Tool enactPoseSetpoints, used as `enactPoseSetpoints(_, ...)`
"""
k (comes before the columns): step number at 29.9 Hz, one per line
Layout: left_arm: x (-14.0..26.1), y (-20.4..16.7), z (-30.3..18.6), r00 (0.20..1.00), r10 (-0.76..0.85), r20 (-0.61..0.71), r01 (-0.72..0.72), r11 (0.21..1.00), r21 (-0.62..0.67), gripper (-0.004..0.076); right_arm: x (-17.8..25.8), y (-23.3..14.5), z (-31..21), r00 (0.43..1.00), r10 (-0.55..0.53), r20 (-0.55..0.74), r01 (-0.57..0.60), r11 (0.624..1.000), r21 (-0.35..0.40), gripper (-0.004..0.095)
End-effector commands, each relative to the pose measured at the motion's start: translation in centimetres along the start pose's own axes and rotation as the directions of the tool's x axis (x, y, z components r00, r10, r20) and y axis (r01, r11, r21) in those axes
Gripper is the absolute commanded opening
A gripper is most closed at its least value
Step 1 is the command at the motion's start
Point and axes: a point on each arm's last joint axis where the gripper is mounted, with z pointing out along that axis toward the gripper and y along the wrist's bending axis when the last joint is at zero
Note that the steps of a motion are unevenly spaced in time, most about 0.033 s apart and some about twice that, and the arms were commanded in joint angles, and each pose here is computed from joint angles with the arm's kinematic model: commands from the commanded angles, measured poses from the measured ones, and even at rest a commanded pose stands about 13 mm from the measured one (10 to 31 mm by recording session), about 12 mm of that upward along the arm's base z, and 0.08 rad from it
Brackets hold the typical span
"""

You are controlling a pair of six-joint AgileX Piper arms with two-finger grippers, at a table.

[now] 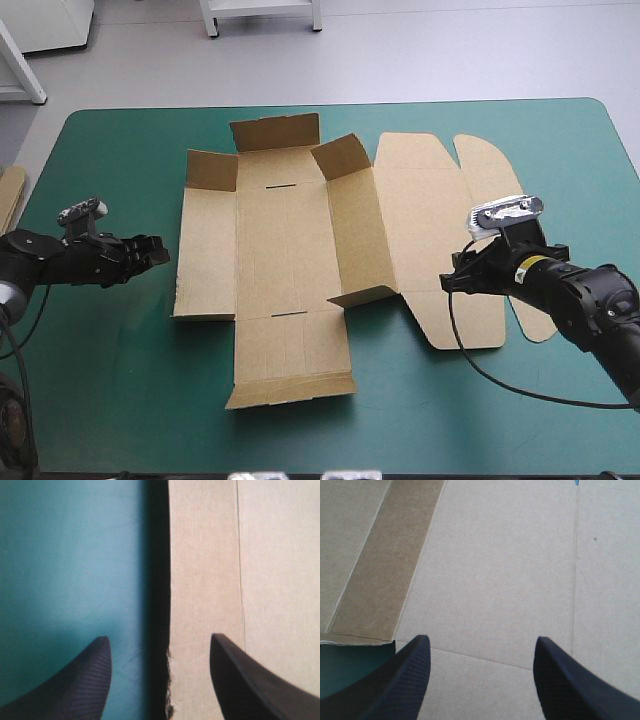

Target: Fold the box

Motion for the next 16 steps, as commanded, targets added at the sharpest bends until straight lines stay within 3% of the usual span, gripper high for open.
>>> enactPoseSetpoints(1,-0.7,-0.4,0.4,1.0,-0.006,-0.002,0.006,0.995,0.104,0.0426,-1.5,0.2,-1.1,0.995,0.005,0.097,-0.004,1.0,-0.013,0.0568)
enactPoseSetpoints(16,2.2,0.3,4.4,0.991,-0.045,-0.126,0.081,0.951,0.299,0.0424,-1.6,0.2,-1.1,0.994,0.009,0.106,-0.007,1.0,-0.014,0.0567)
